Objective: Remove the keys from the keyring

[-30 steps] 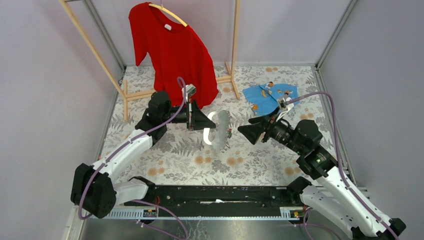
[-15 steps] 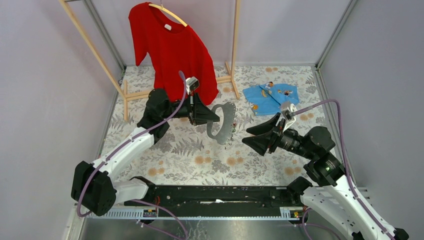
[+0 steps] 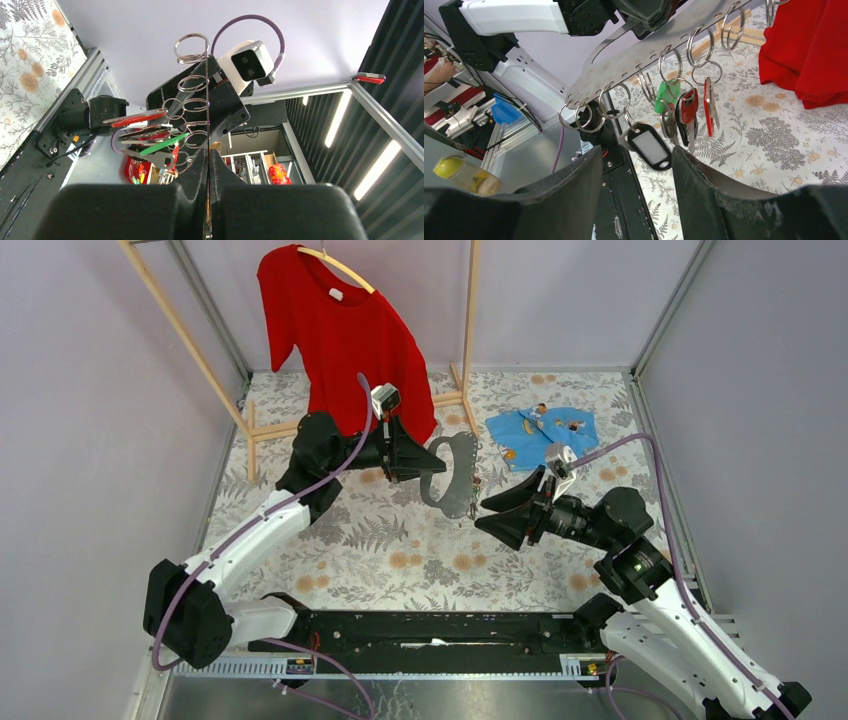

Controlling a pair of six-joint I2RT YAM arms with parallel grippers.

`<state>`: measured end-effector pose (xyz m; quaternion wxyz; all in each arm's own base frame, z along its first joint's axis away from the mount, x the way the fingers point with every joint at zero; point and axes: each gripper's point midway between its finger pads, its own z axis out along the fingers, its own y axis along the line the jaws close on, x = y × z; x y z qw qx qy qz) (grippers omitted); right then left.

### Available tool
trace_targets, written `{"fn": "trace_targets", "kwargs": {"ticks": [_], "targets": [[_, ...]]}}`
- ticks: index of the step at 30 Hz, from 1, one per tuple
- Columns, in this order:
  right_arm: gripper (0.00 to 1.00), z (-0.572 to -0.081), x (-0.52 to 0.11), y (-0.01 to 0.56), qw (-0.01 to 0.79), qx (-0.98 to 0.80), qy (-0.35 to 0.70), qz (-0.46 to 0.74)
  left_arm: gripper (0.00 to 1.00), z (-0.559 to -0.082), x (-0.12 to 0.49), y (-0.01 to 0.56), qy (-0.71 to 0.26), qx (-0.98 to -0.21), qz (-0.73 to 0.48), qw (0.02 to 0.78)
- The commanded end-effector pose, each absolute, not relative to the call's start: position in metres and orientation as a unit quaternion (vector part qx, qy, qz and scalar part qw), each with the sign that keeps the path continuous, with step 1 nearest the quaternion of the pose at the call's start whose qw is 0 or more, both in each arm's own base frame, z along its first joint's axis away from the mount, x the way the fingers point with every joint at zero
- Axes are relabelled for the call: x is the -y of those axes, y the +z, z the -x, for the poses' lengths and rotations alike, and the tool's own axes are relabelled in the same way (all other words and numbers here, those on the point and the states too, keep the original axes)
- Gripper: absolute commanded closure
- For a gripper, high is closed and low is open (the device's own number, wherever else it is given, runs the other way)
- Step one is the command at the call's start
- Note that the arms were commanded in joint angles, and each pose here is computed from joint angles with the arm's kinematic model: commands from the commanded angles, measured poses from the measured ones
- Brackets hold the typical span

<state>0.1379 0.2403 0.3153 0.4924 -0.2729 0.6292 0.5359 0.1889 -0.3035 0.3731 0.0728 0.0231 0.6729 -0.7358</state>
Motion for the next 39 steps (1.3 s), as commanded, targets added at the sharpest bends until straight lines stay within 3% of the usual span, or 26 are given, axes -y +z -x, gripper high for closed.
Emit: {"fn": "trace_targets", "kwargs": {"ticks": [1,39], "targets": [[0.41,-0.13,-0.241,0.334,0.507,-0.596,0.554,0.285,1.0,-0.187,0.302,0.409,-0.757,-0.642,-0.05,0.111],[0.41,-0.141,-0.255,0.353,0.516,-0.591,0.562,0.264,1.0,-0.187,0.299,0.424,-0.757,-0.64,-0.036,0.123]]}}
